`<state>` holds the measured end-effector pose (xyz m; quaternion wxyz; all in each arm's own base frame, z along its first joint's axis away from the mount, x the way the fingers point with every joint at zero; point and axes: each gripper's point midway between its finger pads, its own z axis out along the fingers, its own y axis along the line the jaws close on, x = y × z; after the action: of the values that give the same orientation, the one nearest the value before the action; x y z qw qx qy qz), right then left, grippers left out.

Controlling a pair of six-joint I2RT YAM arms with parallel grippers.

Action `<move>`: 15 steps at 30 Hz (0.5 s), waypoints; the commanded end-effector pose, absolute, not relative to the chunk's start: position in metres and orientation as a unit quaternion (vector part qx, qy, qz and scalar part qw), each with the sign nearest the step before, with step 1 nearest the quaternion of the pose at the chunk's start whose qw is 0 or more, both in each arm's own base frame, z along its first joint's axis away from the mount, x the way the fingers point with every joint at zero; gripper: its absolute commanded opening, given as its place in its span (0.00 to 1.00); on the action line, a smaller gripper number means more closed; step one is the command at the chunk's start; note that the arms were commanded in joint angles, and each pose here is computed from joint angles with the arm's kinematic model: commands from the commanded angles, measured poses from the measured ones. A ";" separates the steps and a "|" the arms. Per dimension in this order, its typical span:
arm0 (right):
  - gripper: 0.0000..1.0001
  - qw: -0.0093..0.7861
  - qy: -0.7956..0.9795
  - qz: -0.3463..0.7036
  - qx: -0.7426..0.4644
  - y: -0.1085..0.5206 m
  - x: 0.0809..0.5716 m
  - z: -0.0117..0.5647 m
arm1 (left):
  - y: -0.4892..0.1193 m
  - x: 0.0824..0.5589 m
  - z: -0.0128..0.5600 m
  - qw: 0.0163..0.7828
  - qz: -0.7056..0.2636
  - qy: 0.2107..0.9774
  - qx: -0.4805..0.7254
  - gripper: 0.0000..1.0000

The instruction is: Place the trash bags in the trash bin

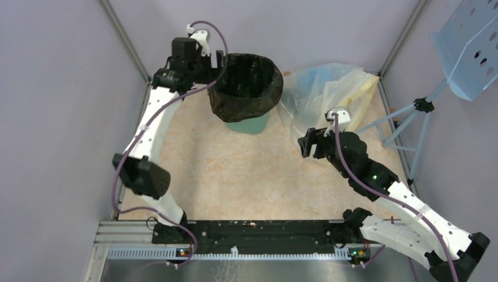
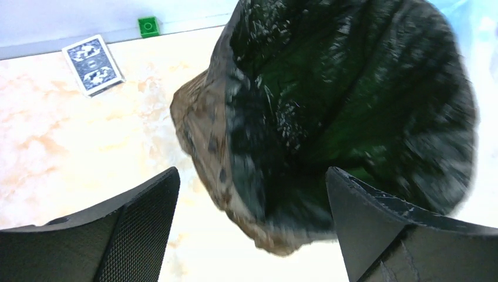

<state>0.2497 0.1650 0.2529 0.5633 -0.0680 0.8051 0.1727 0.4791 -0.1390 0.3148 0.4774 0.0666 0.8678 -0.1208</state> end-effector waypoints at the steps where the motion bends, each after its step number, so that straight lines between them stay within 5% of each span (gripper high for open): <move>1: 0.82 0.617 0.766 0.168 -0.061 0.152 0.252 0.271 | -0.128 0.426 0.390 0.585 -0.151 0.795 0.052 0.99; 9: 0.98 0.635 0.765 0.110 -0.008 0.125 0.262 0.257 | -0.093 0.331 0.330 0.647 -0.193 0.735 -0.060 0.99; 15: 0.99 0.657 0.748 0.086 0.053 0.097 0.275 0.253 | -0.067 0.304 0.276 0.664 -0.167 0.721 -0.107 0.99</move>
<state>0.2621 0.1214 0.2321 0.6142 -0.0124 0.7830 0.0978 0.3002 -0.0805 0.2644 0.6138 -0.0569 0.7697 -0.1661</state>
